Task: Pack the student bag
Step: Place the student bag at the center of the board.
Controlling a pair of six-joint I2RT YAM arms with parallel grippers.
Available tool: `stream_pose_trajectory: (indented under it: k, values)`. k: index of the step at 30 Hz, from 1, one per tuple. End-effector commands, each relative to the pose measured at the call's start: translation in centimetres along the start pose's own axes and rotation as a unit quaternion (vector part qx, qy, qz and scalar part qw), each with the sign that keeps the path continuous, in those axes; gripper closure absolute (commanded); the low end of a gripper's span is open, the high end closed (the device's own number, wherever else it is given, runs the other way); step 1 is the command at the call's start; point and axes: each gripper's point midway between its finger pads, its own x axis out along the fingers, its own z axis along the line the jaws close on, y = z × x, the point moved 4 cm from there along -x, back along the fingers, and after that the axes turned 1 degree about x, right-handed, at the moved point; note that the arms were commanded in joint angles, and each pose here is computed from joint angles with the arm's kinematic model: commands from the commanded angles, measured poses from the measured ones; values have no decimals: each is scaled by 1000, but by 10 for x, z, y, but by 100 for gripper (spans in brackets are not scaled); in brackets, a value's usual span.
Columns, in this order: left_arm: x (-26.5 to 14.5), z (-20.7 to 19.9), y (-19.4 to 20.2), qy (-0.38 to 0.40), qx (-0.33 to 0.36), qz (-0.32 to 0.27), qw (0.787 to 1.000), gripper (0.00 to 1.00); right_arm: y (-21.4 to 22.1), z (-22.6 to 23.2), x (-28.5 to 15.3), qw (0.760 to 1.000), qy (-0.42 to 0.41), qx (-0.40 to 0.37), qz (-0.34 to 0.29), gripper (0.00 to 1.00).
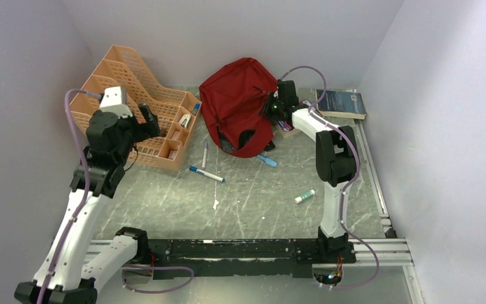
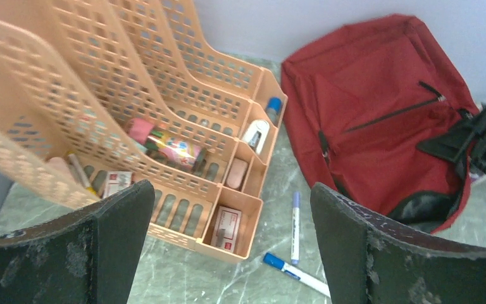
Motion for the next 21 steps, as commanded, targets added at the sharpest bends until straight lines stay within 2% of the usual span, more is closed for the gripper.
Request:
stream_pose_trajectory:
  k: [1, 4, 7, 10, 12, 14, 17, 19, 21]
  values:
    - [18, -29, 9, 103, 35, 31, 994, 2, 16, 21, 11, 997, -51, -15, 53, 67]
    - [29, -42, 22, 144, 43, 60, 987, 2, 21, 25, 16, 994, -71, -24, 78, 62]
    - [39, -55, 32, 180, 47, 74, 980, 2, 19, 22, 10, 995, -56, -28, 72, 55]
    - [53, -67, 39, 195, 52, 90, 975, 2, 8, 16, -7, 999, -16, -28, 43, 40]
    - [61, -80, 41, 201, 67, 96, 973, 2, 1, 12, -20, 999, 8, -26, 21, 23]
    - [70, -92, 44, 197, 84, 106, 971, 2, -5, 8, -35, 999, 35, -21, -2, 12]
    - [81, -115, 48, 185, 92, 121, 971, 3, -19, 3, -61, 996, 69, -12, -51, 7]
    - [86, -127, 47, 174, 63, 119, 975, 5, -31, 1, -80, 992, 86, -4, -88, 5]
    - [90, -146, 48, 200, 33, 105, 974, 5, -38, 0, -92, 989, 100, 3, -110, 3]
